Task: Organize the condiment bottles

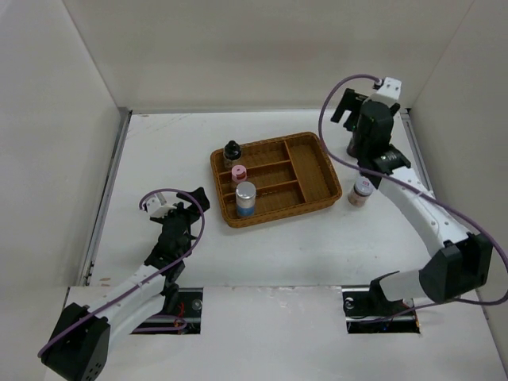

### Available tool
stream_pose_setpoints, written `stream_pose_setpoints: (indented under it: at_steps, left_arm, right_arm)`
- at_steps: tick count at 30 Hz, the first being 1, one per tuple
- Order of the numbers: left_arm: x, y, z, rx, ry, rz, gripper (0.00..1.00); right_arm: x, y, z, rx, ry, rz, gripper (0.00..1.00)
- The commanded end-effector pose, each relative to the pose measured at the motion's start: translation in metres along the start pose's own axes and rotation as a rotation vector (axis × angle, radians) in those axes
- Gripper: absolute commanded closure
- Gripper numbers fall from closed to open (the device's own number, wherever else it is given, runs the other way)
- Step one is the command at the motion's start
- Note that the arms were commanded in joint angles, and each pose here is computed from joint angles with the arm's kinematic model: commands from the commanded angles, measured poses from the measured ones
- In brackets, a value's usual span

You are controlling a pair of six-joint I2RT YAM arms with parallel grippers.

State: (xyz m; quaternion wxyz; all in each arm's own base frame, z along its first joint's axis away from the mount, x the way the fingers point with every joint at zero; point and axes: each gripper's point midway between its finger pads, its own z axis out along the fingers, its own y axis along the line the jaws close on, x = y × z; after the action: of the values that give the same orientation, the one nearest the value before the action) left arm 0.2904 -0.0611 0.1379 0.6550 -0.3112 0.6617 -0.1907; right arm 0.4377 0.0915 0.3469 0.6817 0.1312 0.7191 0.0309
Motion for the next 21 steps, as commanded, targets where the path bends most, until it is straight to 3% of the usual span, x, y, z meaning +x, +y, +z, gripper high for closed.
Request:
stream_pose_setpoints:
  at_steps: [1,11,18,21]
  left_arm:
    - [-0.003,-0.006,0.0,0.021,-0.013,-0.025,0.0]
    - [-0.002,-0.006,0.0,0.018,-0.009,-0.018,0.0]
    - [-0.002,-0.006,0.001,0.016,-0.009,-0.017,0.0]
    - [0.0,-0.005,0.002,0.013,-0.006,-0.014,0.0]
  right_arm:
    - [-0.008,-0.047,0.028,0.185,-0.004,-0.068,0.01]
    - [0.012,-0.115,0.11,0.339,0.091,-0.103,0.01]
    - [0.036,-0.116,0.144,0.299,0.123,-0.114,0.2]
    - [0.036,-0.111,0.155,0.272,0.092,-0.115,0.33]
